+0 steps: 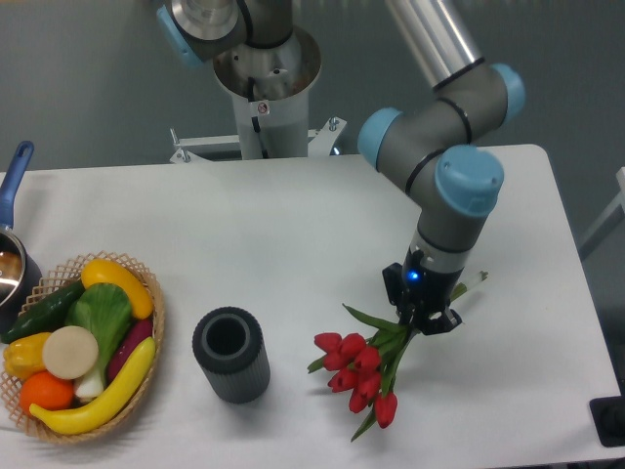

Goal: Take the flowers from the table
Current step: 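Lift the gripped tulip bunch up off the table, then raise the tulips higher and hold them above the table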

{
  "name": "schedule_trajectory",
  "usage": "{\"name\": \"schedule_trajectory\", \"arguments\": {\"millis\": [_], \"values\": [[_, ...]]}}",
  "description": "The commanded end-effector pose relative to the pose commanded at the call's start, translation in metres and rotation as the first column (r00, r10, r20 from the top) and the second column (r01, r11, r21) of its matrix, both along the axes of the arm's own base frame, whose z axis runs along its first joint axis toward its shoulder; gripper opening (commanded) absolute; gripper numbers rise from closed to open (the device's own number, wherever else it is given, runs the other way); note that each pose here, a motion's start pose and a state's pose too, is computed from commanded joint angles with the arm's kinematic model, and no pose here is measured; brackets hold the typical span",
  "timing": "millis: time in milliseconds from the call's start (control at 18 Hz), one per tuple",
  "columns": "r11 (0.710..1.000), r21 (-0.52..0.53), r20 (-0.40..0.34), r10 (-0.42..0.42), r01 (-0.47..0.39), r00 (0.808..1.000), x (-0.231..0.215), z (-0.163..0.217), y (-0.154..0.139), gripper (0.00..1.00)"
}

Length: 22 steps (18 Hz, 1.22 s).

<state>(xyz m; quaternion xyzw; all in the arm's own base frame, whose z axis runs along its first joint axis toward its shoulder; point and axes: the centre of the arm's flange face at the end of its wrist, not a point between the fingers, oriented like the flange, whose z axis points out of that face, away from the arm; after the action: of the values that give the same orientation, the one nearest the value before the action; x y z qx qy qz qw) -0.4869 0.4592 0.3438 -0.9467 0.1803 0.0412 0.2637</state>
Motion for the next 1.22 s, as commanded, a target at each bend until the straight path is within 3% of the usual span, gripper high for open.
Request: {"name": "schedule_trajectory", "arguments": {"millis": [222, 500, 833, 1000, 1222], "values": [[0.969, 0.240, 0.119, 0.027, -0.055, 0.992, 0.001, 0.053, 0.002, 0.22], [0.888, 0.456, 0.252, -0.059, -0.065, 0.966, 0.015, 0.092, 0.006, 0.22], [0.806, 0.586, 0.340, -0.158, -0.078, 0.927, 0.029, 0.104, 0.003, 0.22], [0.781, 0.613, 0.377, -0.159, -0.117, 0.913, 0.026, 0.097, -0.016, 0.22], [0.745, 0.656, 0.387, -0.193, -0.122, 0.902, 0.025, 0.103, -0.018, 0.22]]}}
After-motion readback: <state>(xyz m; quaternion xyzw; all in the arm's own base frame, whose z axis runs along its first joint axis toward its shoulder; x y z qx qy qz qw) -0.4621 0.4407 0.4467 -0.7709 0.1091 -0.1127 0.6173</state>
